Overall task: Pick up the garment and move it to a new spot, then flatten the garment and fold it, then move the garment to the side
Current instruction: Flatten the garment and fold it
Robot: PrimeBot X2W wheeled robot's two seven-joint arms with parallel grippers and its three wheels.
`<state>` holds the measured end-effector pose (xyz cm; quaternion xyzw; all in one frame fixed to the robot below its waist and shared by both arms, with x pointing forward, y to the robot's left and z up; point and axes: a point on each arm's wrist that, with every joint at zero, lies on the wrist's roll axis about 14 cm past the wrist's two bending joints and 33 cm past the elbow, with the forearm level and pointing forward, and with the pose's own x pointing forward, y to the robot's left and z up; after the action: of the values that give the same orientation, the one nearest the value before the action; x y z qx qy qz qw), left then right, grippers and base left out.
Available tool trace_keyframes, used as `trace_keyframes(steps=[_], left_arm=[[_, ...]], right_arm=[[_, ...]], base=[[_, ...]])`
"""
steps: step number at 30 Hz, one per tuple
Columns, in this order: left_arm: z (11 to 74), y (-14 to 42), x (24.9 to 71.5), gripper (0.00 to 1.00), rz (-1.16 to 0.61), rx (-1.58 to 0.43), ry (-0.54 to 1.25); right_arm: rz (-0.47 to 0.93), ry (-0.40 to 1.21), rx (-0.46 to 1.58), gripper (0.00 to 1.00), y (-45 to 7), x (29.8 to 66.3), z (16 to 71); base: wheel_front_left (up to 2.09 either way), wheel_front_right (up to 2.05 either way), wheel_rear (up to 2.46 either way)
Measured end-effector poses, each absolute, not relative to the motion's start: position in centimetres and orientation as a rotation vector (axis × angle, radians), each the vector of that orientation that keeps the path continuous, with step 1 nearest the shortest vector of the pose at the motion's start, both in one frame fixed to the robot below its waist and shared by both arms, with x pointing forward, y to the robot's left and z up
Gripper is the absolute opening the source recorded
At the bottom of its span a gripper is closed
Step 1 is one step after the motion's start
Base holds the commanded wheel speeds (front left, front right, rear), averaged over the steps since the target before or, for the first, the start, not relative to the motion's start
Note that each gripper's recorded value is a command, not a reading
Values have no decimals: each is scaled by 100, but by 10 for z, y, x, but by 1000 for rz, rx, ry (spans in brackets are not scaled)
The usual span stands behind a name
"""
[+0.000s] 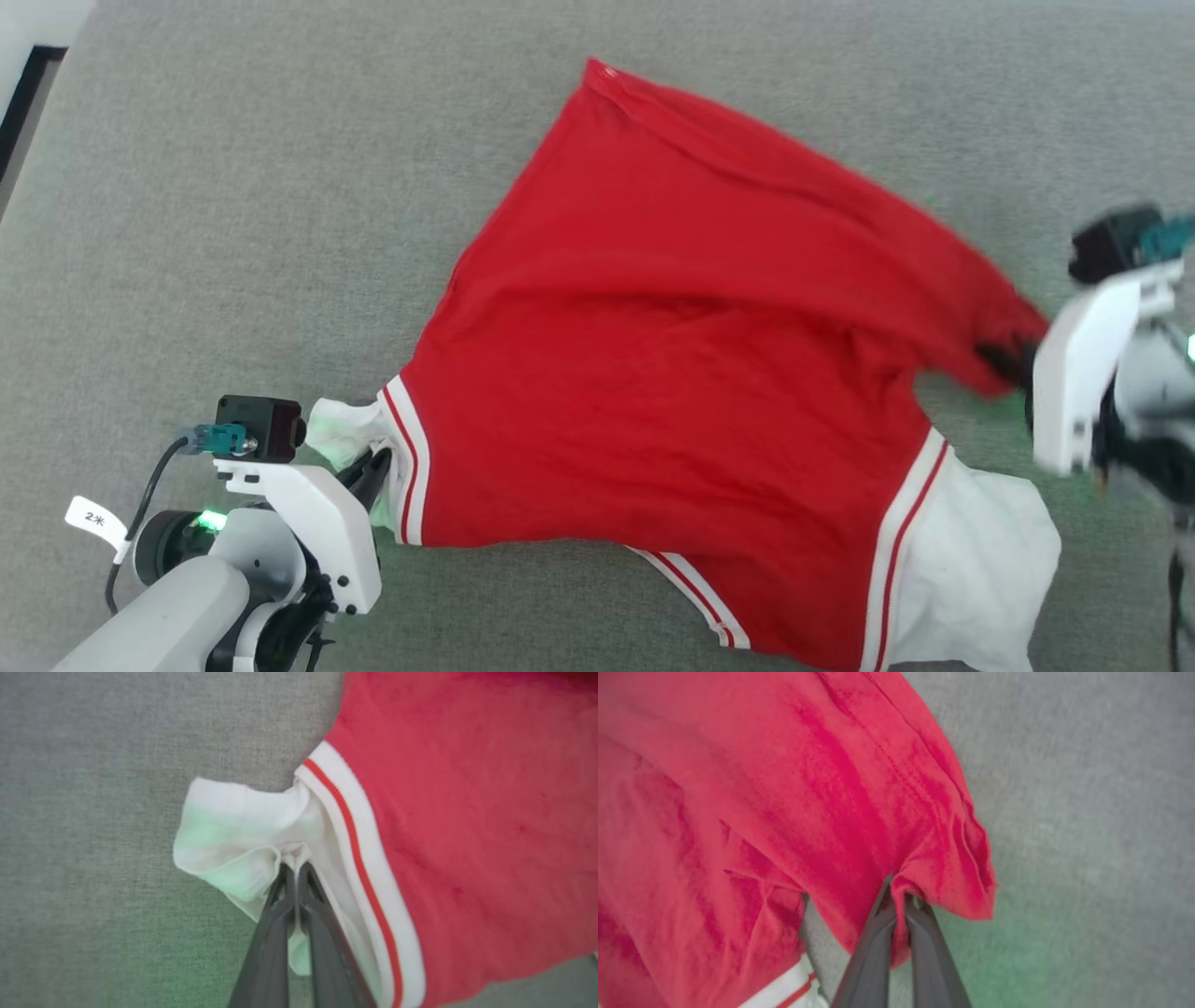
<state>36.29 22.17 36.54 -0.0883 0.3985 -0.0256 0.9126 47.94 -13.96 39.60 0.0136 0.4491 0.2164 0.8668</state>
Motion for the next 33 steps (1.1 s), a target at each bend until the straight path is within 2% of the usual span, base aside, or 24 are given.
trace_keyframes(steps=[5,12,13,14,15,24,33], left_arm=[[369,221,365,0,-58,-173,817],[369,219,366,0,-62,-175,819],[370,219,366,0,-63,-175,818],[370,218,366,0,-65,-174,816],[371,218,366,0,-66,-175,814],[375,217,362,0,-69,-180,807],[379,216,354,0,-65,-196,793]], right_arm=[[461,1013,88,0,-138,416,387],[434,1086,143,0,-131,369,376],[426,1085,148,7,-130,368,376],[417,1077,145,67,-131,368,376],[411,1072,143,100,-131,368,376],[377,910,122,100,-140,384,418],[414,567,54,100,-129,424,506]], base=[[0,0,0],[0,0,0],[0,0,0],[0,0,0],[0,0,0],[0,0,0],[0,0,0]])
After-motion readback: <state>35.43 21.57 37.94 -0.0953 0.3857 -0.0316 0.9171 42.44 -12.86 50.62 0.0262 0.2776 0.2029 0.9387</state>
